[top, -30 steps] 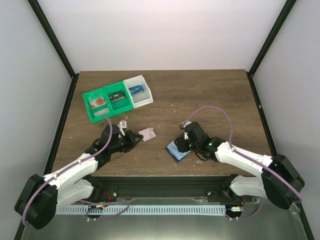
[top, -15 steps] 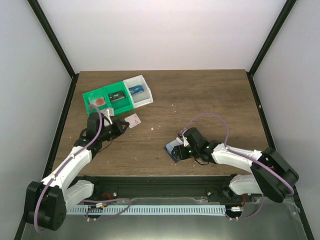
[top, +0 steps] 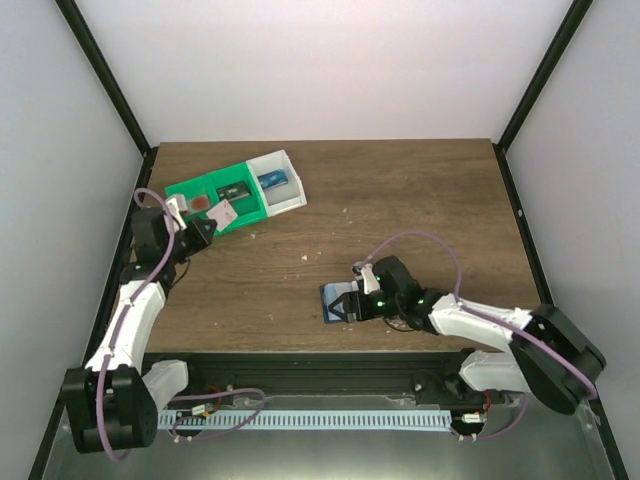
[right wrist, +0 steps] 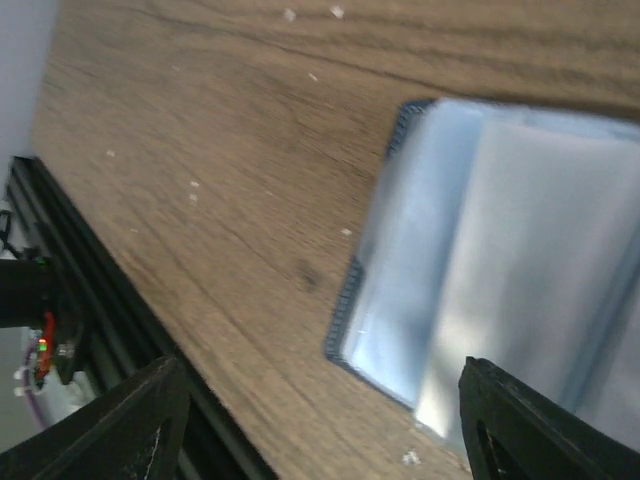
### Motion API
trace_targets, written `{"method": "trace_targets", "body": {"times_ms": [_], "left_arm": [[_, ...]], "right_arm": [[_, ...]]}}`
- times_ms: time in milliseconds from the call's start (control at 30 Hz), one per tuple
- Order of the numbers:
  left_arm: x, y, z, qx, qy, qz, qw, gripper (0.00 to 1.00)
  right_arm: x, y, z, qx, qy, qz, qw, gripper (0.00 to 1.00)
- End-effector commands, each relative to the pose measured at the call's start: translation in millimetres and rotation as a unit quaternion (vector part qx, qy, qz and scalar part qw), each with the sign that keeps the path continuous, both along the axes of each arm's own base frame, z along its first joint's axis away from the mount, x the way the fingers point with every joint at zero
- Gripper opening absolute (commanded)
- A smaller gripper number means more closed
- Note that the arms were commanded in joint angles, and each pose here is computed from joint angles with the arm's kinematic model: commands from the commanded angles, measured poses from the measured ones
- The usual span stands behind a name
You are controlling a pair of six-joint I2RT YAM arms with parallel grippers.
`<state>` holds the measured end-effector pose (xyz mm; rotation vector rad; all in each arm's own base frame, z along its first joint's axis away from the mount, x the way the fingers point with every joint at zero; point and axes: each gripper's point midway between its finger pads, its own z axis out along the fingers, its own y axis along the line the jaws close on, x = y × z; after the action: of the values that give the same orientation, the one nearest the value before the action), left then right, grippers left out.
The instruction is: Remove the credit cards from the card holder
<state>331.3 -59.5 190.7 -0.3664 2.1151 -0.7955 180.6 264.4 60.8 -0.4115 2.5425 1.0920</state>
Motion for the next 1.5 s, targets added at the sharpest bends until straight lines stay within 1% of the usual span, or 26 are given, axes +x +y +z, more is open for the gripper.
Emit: {"method": "trace_targets", "body": {"times_ms": [0, 33, 133, 200, 267, 300, 400, 567, 667, 867, 1100, 1333, 1467], "left_arm": [[10, 15, 13, 0.025, -0.031, -0.027, 0.999, 0.00], [12, 19, 14, 0.028, -0.033, -0.030, 0.999, 0.00], [19, 38, 9, 0.050, -0.010, -0.023, 0.998, 0.00], [25, 53, 8, 0.055, -0.001, -0.012, 0.998, 0.00], [30, 65, 8, 0.045, 0.001, -0.007, 0.999, 0.00], [33, 69, 9, 0.040, 0.001, -0.008, 0.999, 0.00], [40, 80, 2, 0.039, 0.021, -0.008, 0.999, 0.00], [44, 109, -27, 0.068, 0.087, 0.039, 0.993, 0.00], [44, 116, -44, 0.062, 0.129, 0.046, 0.989, 0.00], [54, 115, -66, 0.027, 0.174, 0.034, 0.984, 0.00], [66, 113, -78, -0.006, 0.199, 0.033, 0.979, 0.00], [74, 118, -86, -0.009, 0.215, 0.031, 0.976, 0.00], [80, 113, -92, -0.021, 0.224, 0.015, 0.974, 0.00]], "right_arm": [[5, 8, 46, 0.040, -0.053, 0.014, 0.998, 0.77], [5, 7, 52, 0.039, -0.063, 0.018, 0.997, 0.78], [2, 2, 62, 0.031, -0.081, 0.026, 0.996, 0.82], [-2, 0, 70, 0.039, -0.095, 0.032, 0.994, 0.91], [-4, -2, 79, 0.045, -0.107, 0.039, 0.992, 0.99], [-6, -2, 83, 0.046, -0.112, 0.043, 0.992, 1.00], [-10, -3, 93, 0.049, -0.123, 0.059, 0.990, 1.00], [-16, -4, 101, 0.053, -0.131, 0.074, 0.987, 1.00], [-18, -4, 102, 0.057, -0.134, 0.078, 0.986, 1.00], [-18, -4, 105, 0.062, -0.146, 0.080, 0.984, 1.00], [-16, -1, 104, 0.065, -0.147, 0.079, 0.984, 1.00], [-11, 4, 106, 0.067, -0.146, 0.081, 0.984, 1.00], [-7, 7, 105, 0.068, -0.148, 0.080, 0.983, 1.00]]}}
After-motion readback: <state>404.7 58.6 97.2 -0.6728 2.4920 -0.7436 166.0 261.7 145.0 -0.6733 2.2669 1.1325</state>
